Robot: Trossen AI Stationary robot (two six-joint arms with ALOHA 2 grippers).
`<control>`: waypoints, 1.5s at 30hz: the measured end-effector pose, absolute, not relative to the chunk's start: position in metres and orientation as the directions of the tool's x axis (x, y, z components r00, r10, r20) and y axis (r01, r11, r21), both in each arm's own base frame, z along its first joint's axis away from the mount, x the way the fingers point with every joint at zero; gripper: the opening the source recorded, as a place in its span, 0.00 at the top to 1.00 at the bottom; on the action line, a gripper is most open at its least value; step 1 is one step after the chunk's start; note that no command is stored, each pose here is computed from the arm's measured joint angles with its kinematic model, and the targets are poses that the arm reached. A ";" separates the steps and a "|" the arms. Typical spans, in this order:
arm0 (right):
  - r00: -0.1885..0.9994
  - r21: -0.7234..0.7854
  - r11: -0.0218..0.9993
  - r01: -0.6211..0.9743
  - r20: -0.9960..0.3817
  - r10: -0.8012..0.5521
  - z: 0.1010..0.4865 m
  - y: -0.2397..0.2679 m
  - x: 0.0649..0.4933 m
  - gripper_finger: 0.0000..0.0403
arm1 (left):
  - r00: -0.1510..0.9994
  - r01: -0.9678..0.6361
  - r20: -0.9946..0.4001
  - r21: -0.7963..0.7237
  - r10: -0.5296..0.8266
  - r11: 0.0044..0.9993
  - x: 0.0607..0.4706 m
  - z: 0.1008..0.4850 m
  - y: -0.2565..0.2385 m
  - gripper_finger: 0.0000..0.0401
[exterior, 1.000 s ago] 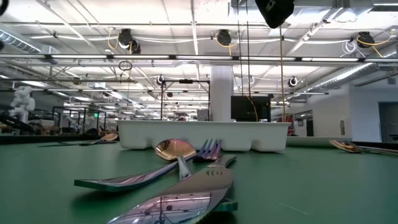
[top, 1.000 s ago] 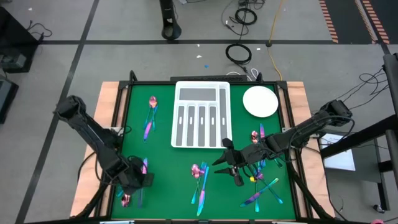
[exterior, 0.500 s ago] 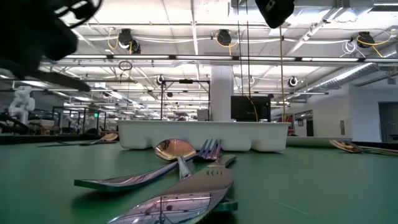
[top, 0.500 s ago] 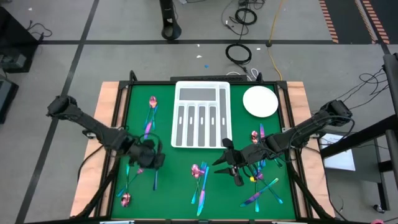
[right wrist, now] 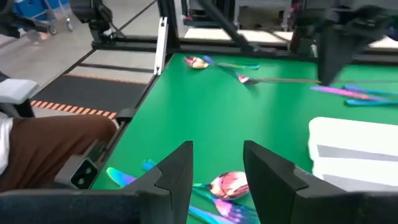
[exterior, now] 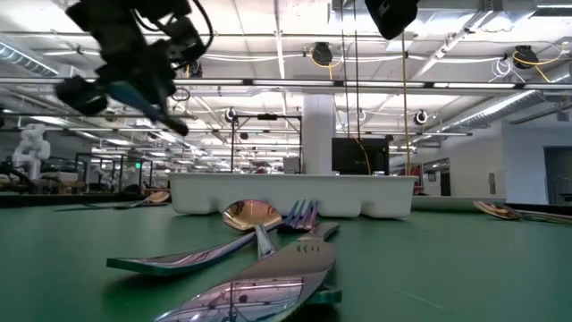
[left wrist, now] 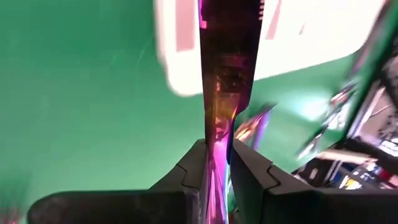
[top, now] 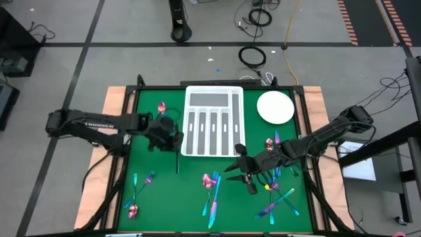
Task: Sort silverware
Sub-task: Put the blue table knife into the silverware tray
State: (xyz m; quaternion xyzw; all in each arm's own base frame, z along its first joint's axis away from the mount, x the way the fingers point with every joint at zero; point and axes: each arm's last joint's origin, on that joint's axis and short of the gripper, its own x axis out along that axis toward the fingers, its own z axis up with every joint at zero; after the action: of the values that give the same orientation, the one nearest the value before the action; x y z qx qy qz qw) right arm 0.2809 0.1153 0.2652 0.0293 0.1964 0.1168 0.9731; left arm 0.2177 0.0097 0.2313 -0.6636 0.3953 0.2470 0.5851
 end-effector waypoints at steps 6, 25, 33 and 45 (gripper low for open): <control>0.900 0.082 0.979 -0.188 -0.384 0.205 0.271 0.103 0.278 0.68 | 0.618 -0.779 -0.772 -0.627 -0.152 0.021 0.234 0.246 0.049 0.87; 0.878 0.033 0.994 -0.101 -0.467 0.105 0.265 0.073 0.281 0.68 | 0.399 -0.902 -0.886 -0.426 -0.237 0.074 0.273 0.188 0.136 0.87; 0.871 0.031 0.994 -0.101 -0.481 0.103 0.263 0.073 0.280 0.68 | 0.371 -0.910 -0.886 -0.406 -0.278 0.080 0.285 0.174 0.142 0.87; 0.869 0.035 0.994 -0.099 -0.483 0.104 0.263 0.073 0.280 0.68 | 0.327 -0.925 -0.901 -0.366 -0.286 0.096 0.289 0.160 0.143 0.87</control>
State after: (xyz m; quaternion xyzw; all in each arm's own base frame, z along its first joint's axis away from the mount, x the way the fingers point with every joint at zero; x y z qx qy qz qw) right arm 0.2803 0.0730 0.2632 0.0045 0.2501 0.0526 0.9668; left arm 0.2891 0.1434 0.1598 -0.6050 0.5004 0.2933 0.5454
